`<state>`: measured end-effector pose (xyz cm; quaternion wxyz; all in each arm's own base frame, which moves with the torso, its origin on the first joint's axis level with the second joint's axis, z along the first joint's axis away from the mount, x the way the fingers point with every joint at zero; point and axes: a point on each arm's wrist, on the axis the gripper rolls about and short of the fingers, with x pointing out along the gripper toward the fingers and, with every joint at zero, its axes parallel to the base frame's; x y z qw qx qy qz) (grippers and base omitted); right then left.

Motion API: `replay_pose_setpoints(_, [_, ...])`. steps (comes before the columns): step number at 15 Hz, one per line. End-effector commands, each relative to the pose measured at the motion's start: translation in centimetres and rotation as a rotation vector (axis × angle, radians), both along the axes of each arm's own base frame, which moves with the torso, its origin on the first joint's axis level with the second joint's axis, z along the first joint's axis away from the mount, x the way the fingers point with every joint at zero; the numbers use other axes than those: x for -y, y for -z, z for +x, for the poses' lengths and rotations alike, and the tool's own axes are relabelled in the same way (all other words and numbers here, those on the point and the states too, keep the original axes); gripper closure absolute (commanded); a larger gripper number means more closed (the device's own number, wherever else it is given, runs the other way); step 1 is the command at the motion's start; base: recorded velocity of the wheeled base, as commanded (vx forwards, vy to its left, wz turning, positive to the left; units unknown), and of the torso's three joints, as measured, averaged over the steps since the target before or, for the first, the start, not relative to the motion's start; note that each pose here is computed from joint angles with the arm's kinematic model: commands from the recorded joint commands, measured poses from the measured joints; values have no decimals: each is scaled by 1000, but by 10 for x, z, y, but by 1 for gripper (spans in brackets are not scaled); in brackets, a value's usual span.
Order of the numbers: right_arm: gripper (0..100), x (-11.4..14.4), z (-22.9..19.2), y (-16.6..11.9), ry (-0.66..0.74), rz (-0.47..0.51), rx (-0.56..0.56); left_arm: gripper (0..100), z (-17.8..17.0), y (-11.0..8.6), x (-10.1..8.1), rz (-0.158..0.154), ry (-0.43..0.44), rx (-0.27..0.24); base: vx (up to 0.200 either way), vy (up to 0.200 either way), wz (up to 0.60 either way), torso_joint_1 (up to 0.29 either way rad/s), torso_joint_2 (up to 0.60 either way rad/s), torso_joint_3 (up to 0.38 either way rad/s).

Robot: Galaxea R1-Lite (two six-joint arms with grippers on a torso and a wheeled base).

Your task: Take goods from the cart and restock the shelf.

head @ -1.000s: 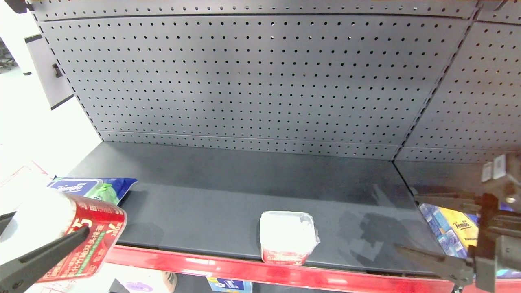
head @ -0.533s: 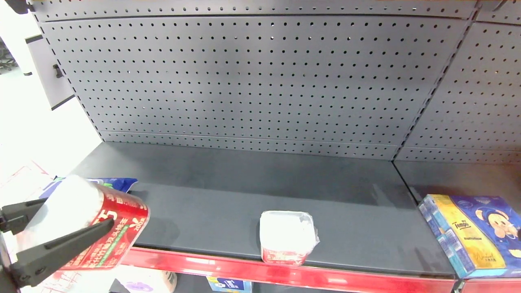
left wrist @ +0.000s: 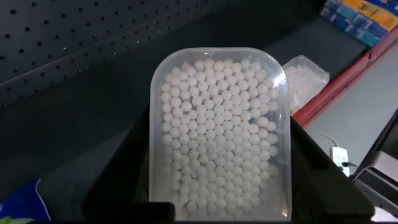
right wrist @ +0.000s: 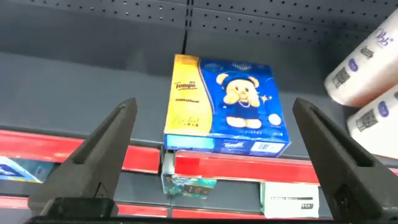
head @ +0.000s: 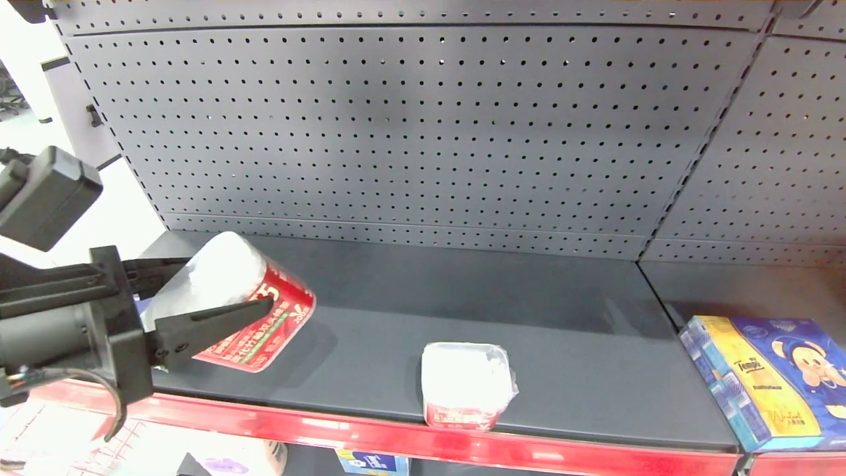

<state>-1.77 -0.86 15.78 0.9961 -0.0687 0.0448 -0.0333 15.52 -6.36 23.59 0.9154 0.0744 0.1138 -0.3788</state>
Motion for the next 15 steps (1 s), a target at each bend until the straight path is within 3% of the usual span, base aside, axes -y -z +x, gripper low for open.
replay_pose_setpoints(1, [0,2,-13,24,-63,-19,57,100,42,8,20,69,109,-23,0,0,0,0,0,0])
replay_pose_setpoints(2, [0,2,-13,25,-66,-20,59,100,44,7,21,72,118,-20,0,0,0,0,0,0])
replay_pose_setpoints(4, [0,2,-12,38,-73,-28,48,100,85,11,48,141,220,24,0,0,0,0,0,0])
replay_pose_setpoints(6, [0,2,-11,41,-73,-29,37,100,107,14,64,178,265,57,0,0,0,0,0,0])
replay_pose_setpoints(10, [0,2,-9,47,-70,-33,16,100,138,15,80,184,278,75,0,0,0,0,0,0])
replay_pose_setpoints(12, [0,1,-8,49,-69,-35,7,100,137,16,86,193,298,50,0,0,0,0,0,0])
replay_pose_setpoints(15, [0,1,-7,53,-71,-38,-5,100,148,19,89,257,328,67,0,0,0,0,0,0])
